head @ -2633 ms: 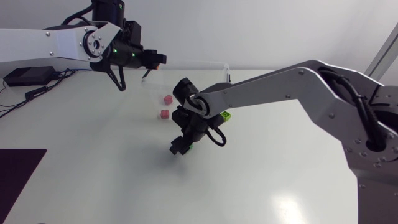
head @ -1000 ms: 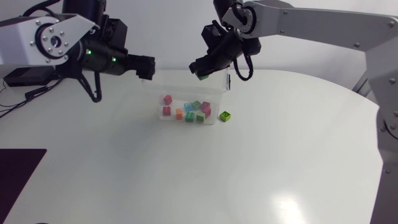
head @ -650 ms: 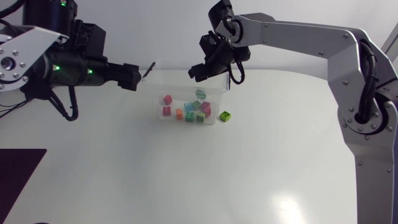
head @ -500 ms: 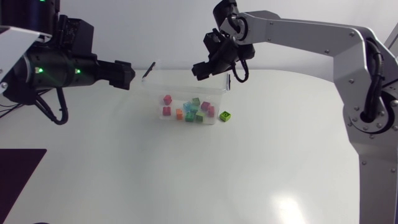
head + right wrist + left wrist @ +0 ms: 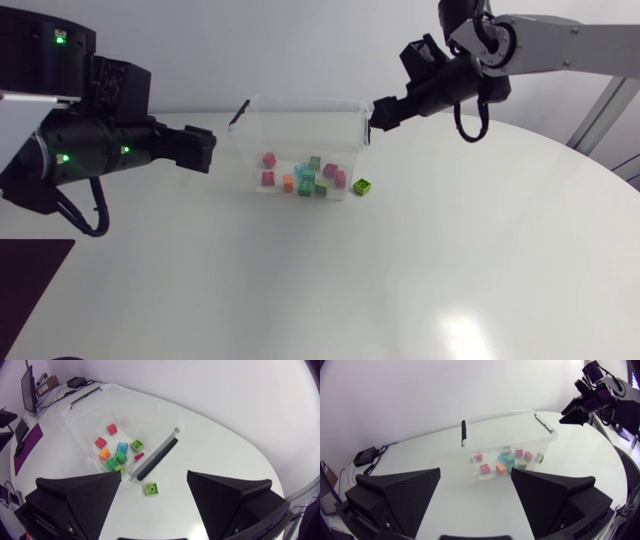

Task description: Place the duplo bricks in the container

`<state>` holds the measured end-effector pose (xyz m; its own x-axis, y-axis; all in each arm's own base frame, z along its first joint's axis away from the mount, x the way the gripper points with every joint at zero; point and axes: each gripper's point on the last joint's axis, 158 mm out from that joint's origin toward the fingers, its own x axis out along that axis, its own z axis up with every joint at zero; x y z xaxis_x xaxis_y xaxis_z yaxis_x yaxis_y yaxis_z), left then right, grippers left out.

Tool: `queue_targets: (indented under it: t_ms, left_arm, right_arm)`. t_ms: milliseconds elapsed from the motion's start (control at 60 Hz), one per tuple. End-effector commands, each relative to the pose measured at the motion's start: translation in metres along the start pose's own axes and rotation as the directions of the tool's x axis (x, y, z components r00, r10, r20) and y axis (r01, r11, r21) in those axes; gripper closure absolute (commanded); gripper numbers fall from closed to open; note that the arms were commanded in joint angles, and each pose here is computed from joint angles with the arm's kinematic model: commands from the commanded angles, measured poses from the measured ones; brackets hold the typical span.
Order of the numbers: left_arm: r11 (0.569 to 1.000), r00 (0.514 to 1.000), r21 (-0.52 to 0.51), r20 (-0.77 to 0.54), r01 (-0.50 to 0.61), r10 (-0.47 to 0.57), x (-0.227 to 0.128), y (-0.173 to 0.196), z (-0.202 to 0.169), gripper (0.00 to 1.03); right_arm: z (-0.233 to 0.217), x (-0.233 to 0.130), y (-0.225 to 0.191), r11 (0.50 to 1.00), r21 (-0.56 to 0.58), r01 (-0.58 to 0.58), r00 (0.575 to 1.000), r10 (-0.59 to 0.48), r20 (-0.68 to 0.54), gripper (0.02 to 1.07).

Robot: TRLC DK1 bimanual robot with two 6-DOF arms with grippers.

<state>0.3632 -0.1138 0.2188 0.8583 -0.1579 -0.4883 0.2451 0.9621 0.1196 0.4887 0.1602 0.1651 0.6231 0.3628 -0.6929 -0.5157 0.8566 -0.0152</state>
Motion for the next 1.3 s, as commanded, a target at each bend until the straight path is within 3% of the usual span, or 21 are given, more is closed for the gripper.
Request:
queue_targets:
  t_ms: [0,433,917,1283]
  left_arm:
    - [1.000,1.000,0.024,-0.001,-0.011,0.011,-0.002,-0.002,-0.010,0.05]
    - [0.998,0.999,0.053,-0.001,-0.043,0.043,-0.010,0.003,-0.035,0.05]
    - [0.997,0.999,0.061,0.018,-0.049,0.048,-0.015,0.002,-0.038,0.05]
    - [0.997,0.998,0.062,0.023,-0.054,0.053,-0.017,0.004,-0.041,0.05]
  right_arm:
    - [-0.032,0.009,-0.006,1.000,-0.009,-0.011,0.999,0.011,-0.046,0.11]
    - [-0.110,0.082,-0.013,0.997,-0.039,-0.063,0.990,0.058,-0.128,0.11]
    - [-0.131,0.127,0.013,0.986,-0.064,-0.156,0.980,0.146,-0.135,0.11]
    - [-0.135,0.150,0.013,0.985,-0.075,-0.155,0.981,0.145,-0.129,0.16]
